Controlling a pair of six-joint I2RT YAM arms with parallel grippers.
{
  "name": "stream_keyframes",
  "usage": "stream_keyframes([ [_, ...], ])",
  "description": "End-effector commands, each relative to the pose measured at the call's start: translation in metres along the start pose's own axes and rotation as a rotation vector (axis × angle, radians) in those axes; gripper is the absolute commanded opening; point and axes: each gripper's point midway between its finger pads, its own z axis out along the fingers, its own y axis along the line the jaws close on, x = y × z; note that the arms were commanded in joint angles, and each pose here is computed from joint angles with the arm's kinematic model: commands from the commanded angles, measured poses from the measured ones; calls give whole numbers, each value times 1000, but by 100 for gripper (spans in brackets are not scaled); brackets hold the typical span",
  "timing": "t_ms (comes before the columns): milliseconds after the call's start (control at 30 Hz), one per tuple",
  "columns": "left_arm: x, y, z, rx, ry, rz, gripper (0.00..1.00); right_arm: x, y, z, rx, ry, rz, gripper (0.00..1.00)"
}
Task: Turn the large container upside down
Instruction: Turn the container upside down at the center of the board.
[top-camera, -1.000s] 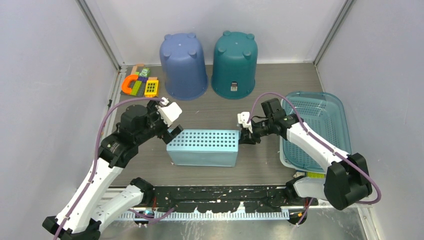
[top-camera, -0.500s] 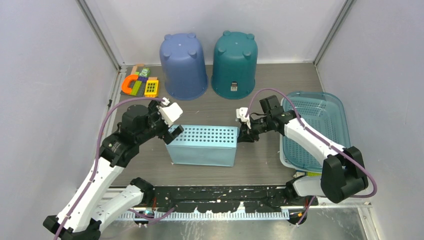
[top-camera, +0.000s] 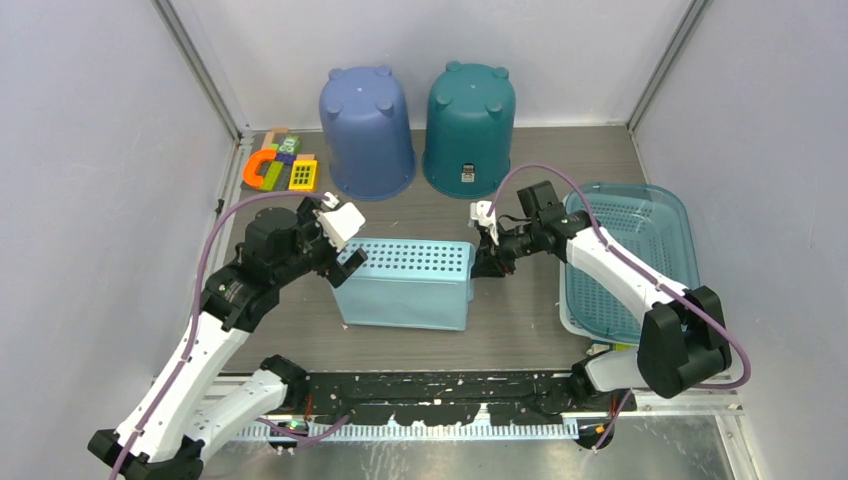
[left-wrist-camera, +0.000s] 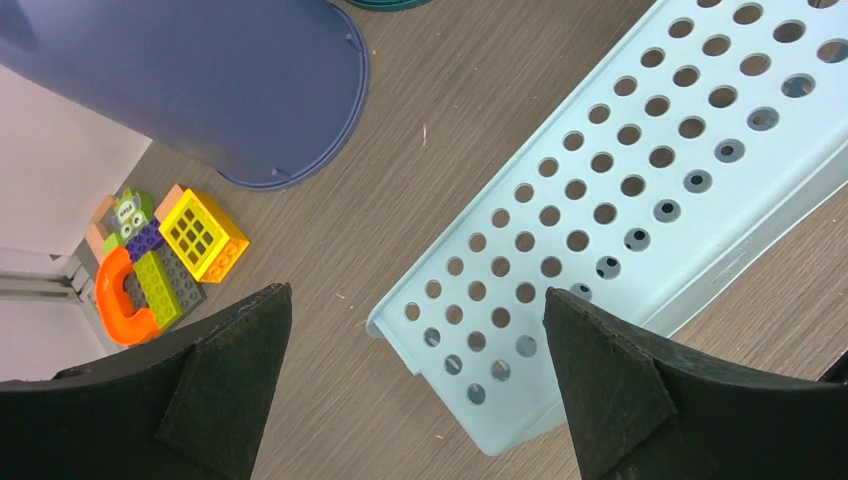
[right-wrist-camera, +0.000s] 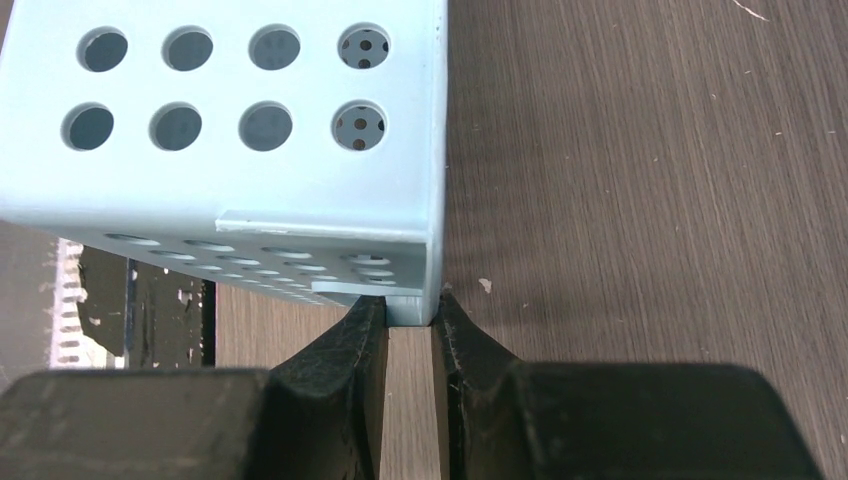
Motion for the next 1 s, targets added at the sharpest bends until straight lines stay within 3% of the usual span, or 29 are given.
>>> stream_keyframes([
  [0, -13, 6, 2, -18, -56, -9, 98, -24, -2, -3, -21, -48, 43, 1],
  [567, -1, 4, 21, -12, -65, -10, 100, -35, -13, -6, -81, 45, 275, 1],
  [967, 7, 10, 20, -60, -50, -28, 100, -25, -15, -3, -67, 41, 281, 1],
])
